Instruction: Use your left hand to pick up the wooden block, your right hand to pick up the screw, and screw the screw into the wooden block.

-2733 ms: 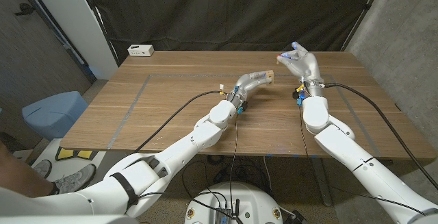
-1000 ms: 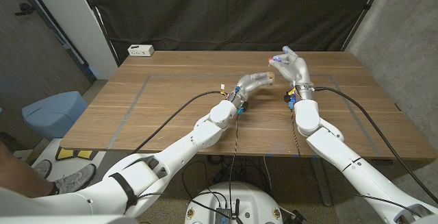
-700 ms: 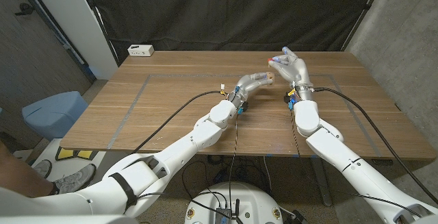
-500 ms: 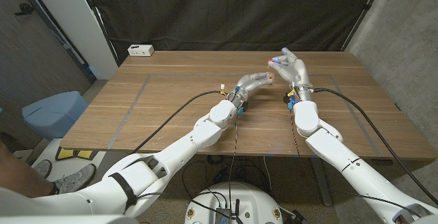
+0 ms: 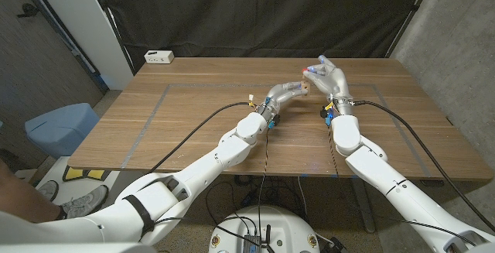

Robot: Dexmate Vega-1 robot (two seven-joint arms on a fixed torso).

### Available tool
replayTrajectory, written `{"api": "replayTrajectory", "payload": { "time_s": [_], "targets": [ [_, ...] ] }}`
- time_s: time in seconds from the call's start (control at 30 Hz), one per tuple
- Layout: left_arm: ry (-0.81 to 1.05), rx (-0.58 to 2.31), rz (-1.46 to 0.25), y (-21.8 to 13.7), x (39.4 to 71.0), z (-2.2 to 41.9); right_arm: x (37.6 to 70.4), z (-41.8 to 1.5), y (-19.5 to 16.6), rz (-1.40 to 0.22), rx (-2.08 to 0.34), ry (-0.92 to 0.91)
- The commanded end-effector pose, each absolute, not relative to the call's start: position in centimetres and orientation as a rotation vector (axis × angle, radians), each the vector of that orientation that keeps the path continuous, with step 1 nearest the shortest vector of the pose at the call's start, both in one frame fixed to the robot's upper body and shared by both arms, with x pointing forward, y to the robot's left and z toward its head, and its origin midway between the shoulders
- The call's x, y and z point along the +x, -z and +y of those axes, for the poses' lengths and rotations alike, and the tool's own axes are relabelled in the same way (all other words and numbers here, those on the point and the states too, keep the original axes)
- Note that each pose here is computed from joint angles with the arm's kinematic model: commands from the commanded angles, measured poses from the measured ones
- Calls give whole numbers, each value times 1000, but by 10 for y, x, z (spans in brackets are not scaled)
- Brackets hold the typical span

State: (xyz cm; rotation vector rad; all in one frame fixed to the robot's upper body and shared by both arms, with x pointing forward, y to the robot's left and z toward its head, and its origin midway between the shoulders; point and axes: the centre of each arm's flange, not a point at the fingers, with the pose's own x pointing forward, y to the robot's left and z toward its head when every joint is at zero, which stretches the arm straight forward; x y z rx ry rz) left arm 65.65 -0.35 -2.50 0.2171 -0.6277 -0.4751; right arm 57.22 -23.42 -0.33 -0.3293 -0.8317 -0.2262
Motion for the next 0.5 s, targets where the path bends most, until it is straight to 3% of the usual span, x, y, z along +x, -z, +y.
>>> {"api": "replayTrajectory", "payload": {
  "time_s": [0.03, 0.5],
  "targets": [
    [473, 223, -631, 25, 656, -3, 572, -237, 7, -824, -333, 222],
    [472, 230, -636, 27, 653, -3, 572, -240, 11, -821, -335, 221]
  ]
}}
